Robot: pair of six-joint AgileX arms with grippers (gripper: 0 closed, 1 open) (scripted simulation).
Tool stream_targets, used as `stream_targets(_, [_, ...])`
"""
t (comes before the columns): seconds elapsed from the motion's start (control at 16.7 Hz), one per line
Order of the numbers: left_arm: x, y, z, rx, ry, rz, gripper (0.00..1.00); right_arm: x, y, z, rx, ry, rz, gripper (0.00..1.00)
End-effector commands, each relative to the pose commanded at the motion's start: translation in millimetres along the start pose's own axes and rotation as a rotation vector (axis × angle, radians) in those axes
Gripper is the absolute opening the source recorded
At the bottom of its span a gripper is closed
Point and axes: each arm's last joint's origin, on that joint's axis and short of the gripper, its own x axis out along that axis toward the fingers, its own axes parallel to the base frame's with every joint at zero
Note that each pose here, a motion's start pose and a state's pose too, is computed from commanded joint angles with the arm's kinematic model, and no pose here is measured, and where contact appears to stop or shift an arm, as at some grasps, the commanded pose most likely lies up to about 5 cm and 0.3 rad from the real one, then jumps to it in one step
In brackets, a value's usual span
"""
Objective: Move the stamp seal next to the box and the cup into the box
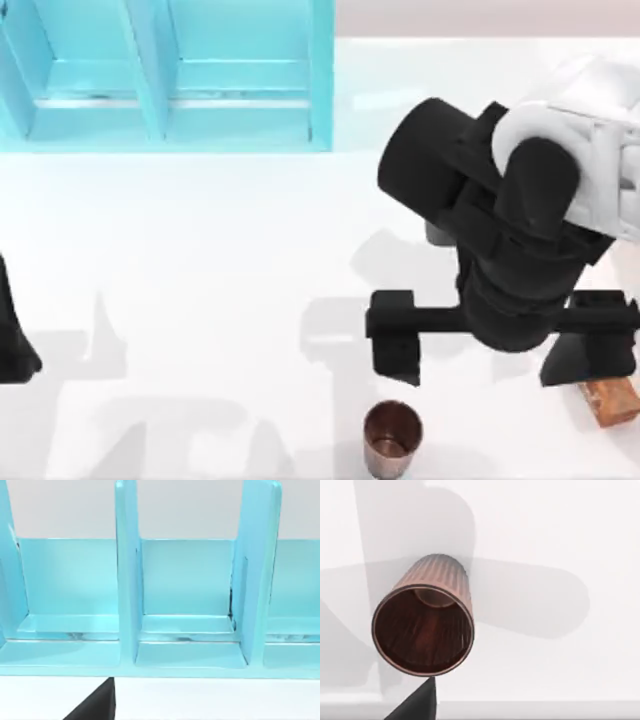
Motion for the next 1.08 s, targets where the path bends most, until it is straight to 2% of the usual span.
stream_targets(0.18, [0, 0, 0, 0.000, 0.000, 0.000, 1.00, 13, 30, -10, -0.001, 0.011, -0.002, 1.00])
stream_targets(0.54, [0, 0, 0, 0.000, 0.000, 0.000, 1.00, 19, 31, -10, 0.000, 0.014, -0.004, 1.00])
stream_targets(0.96, [0, 0, 0, 0.000, 0.000, 0.000, 1.00, 86, 33, -10, -0.001, 0.008, 0.004, 1.00])
stream_targets(1.08, [0, 0, 0, 0.000, 0.000, 0.000, 1.00, 94, 32, -11, -0.001, 0.012, -0.001, 1.00])
